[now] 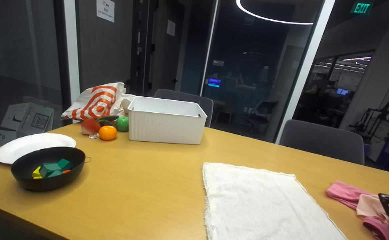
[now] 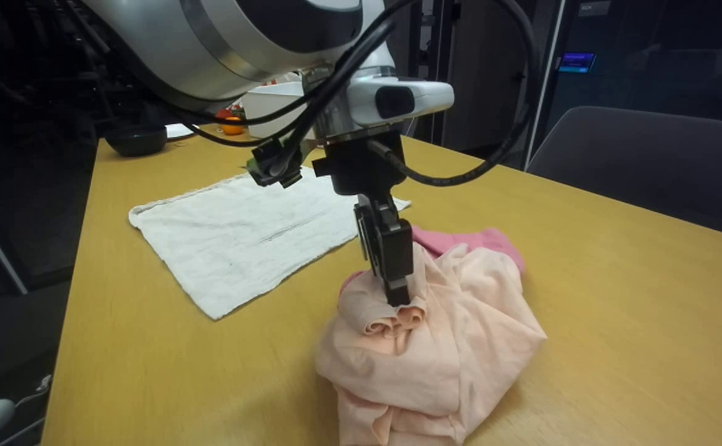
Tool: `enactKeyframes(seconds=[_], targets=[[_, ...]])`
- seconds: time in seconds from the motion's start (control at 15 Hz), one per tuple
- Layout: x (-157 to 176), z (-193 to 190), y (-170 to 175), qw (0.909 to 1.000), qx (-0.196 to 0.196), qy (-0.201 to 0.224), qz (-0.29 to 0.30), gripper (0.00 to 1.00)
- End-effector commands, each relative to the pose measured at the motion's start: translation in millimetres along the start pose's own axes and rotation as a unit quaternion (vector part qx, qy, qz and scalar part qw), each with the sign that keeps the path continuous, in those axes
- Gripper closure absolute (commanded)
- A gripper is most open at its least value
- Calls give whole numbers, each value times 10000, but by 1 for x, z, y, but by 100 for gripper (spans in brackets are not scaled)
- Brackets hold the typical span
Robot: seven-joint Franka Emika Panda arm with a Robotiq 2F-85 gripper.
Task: Put the colored cloths on the white cloth then fold it
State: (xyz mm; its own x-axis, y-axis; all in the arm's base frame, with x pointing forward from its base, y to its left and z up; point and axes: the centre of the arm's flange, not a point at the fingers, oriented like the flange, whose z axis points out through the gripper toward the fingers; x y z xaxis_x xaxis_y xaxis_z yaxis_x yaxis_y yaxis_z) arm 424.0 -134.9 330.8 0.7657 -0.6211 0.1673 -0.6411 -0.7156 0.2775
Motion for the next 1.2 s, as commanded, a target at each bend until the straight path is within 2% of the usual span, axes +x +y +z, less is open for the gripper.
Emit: enactKeyframes(seconds=[0.0,0.27,0.53,0.87,1.13], targets=[[-6,-5,-1,9996,41,55,256,91],[-9,-16,3,9982,-55,119,583,91],[-8,-71,13,9923,27,766,977,89],[-16,-186,0,9717,455,1994,1178,87],[-40,-284,-39,9448,840,3027,929,87]])
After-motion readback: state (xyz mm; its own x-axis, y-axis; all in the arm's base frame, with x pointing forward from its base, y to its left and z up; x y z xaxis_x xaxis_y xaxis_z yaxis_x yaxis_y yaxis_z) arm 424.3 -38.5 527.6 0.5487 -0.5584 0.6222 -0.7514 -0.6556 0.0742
